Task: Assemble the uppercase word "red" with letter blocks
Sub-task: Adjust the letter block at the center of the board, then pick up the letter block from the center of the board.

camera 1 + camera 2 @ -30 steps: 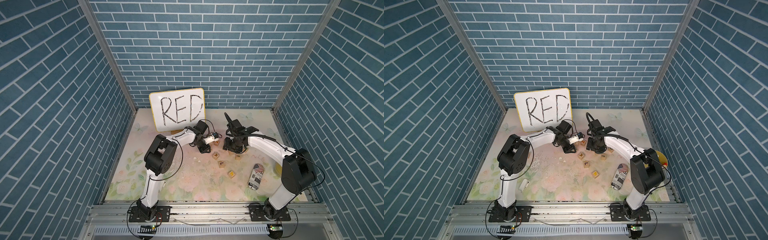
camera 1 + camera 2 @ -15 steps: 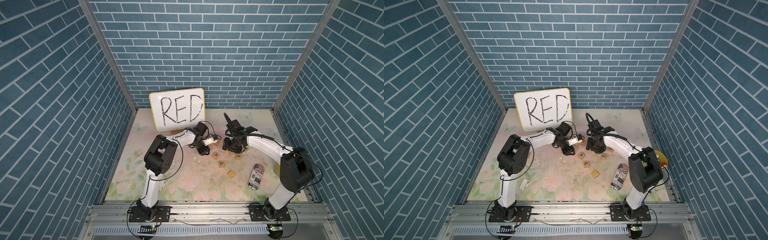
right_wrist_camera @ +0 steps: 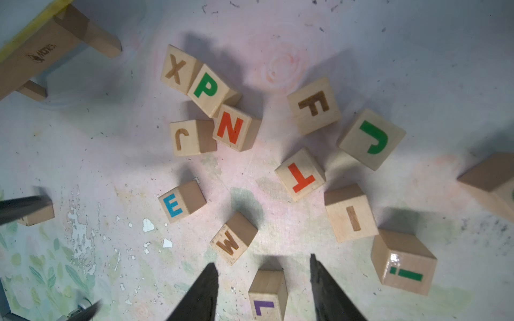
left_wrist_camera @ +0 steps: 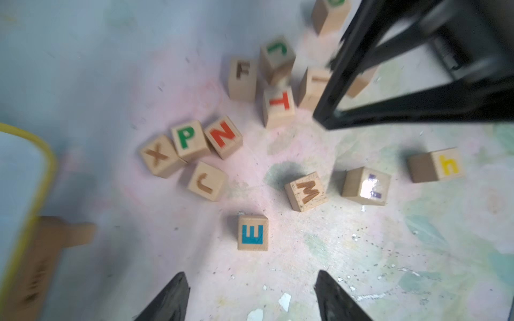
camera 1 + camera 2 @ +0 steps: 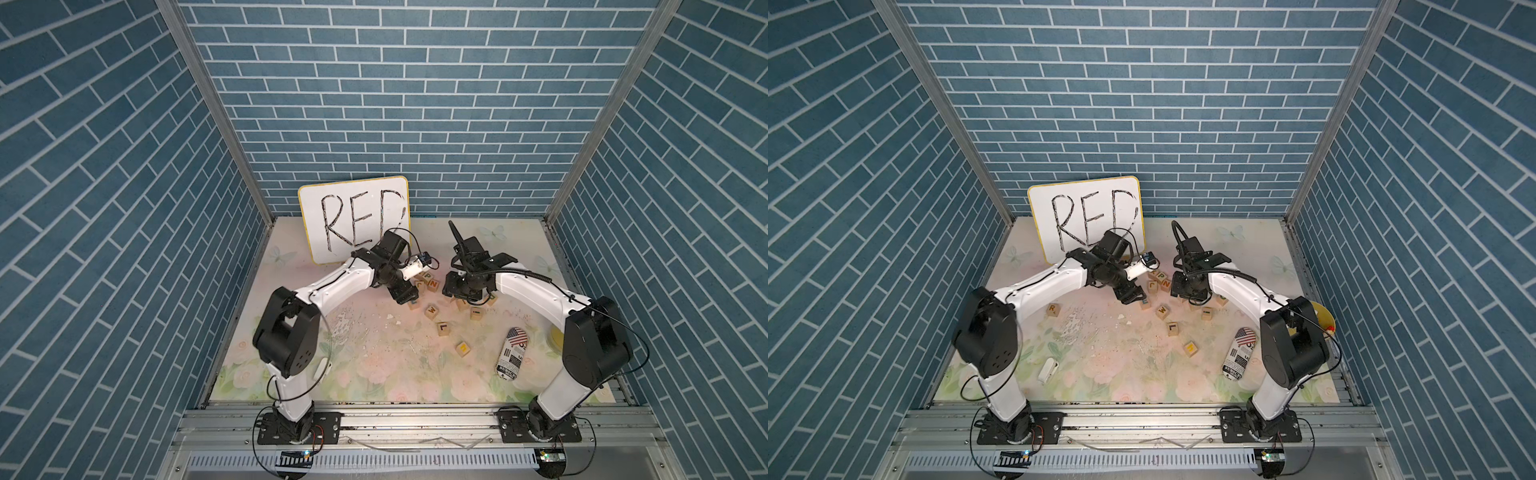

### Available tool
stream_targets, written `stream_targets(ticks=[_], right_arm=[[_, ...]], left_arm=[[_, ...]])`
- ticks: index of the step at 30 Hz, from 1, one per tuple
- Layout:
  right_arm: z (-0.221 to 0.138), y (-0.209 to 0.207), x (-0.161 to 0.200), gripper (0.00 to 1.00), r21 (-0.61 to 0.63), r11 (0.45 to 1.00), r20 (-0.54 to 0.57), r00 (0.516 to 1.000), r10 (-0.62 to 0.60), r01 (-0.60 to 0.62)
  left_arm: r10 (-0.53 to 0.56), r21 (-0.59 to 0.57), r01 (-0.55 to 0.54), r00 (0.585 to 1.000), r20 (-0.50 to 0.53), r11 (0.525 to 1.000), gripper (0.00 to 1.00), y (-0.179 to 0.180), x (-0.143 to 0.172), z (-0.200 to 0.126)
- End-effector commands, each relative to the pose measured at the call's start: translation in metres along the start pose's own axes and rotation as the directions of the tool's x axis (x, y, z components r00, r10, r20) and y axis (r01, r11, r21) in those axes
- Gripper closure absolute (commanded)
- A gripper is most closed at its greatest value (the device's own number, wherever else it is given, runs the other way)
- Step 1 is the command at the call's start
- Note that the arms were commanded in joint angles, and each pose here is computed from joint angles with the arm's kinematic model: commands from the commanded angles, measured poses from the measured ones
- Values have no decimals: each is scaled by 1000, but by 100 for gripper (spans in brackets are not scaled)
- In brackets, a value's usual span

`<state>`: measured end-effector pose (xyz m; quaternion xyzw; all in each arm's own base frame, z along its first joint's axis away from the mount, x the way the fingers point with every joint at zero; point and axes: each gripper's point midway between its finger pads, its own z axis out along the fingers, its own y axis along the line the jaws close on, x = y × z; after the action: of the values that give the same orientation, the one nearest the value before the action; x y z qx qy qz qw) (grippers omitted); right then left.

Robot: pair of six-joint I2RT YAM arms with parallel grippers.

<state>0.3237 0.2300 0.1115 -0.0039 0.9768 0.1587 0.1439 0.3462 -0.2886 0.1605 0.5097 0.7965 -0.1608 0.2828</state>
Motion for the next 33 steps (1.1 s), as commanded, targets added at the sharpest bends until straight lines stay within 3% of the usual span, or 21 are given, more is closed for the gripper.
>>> stream_targets(ticks=[1,4,7,13,20,28,33], right_arm=[[-6,28,1,45,22,985,-18,985,-171,172],[7,46,8,43,84,958,-111,958,-264,273],[26,57,13,42,76,957,-165,950,-265,280],[54,64,15,42,108,942,-230,929,-288,319],[78,70,22,46,115,917,-274,900,-340,382],[78,82,23,46,80,912,-263,891,-370,402],[98,74,34,48,109,895,-320,868,-380,433]], left_arm=[[-30,-78,32,999,24,996,20,9,0,-54],[-63,-143,72,996,68,987,14,19,1,-104],[-108,-197,123,991,81,973,7,27,13,-145],[-209,-260,238,969,132,936,1,30,51,-201],[-226,-297,256,965,131,920,1,15,81,-221],[-247,-305,284,957,155,909,0,14,84,-226],[-269,-296,304,951,154,906,1,14,87,-222]])
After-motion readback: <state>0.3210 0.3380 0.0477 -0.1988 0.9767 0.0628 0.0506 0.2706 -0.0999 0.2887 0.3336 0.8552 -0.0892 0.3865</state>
